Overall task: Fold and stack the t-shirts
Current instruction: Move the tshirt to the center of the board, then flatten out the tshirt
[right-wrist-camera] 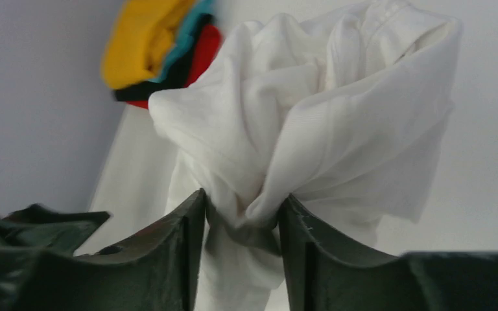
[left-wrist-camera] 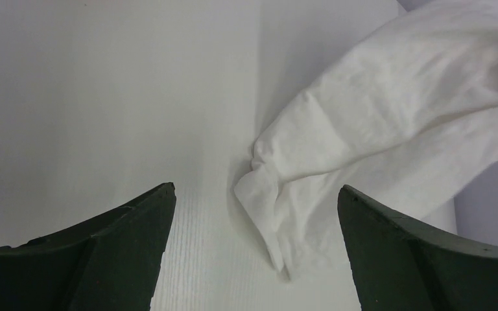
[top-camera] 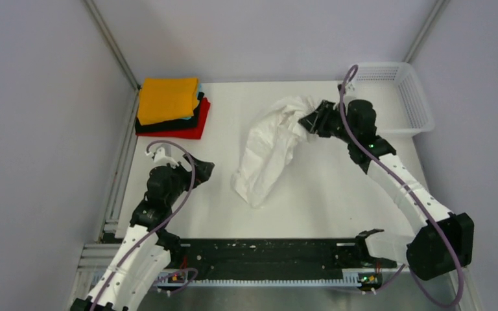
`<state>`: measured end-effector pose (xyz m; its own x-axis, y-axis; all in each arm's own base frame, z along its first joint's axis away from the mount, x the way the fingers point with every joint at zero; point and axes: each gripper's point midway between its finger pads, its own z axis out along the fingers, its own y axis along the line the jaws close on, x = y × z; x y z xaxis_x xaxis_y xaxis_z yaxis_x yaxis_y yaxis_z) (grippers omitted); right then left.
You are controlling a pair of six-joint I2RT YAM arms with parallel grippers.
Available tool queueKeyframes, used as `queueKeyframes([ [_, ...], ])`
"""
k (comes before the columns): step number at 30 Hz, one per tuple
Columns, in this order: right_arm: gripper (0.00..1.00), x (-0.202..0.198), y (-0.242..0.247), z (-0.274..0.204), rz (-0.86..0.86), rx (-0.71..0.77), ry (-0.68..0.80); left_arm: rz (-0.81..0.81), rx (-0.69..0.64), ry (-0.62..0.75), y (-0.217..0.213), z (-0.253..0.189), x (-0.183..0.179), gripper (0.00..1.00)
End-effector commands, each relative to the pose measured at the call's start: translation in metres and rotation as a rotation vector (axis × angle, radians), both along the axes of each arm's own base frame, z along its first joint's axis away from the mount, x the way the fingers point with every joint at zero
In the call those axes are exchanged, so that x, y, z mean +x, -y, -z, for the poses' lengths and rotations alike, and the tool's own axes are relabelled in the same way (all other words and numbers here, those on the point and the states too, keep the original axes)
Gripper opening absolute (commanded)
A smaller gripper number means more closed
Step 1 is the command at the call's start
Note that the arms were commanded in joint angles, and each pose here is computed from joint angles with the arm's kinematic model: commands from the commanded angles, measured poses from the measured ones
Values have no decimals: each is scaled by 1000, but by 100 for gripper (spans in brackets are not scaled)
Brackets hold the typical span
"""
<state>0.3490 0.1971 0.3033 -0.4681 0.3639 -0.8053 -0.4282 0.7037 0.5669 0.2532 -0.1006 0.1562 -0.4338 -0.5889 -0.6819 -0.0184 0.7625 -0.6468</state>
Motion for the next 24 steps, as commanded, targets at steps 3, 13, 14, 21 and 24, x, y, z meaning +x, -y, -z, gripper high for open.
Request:
queueKeyframes([
  [3,72,4,95,142,445,-355,-356,91,4,-66,15,9,0,99],
  [13,99,-30,140,132,607,-417,-259,445,41,-275,89,46,-34,99],
  [14,99,-33,142,134,608,-419,-252,477,46,-279,100,46,-40,99],
  [21,99,-45,147,149,605,-435,-230,592,69,-269,156,41,-52,99],
  [24,99,-46,146,150,600,-432,-229,566,95,-308,166,52,-41,97],
])
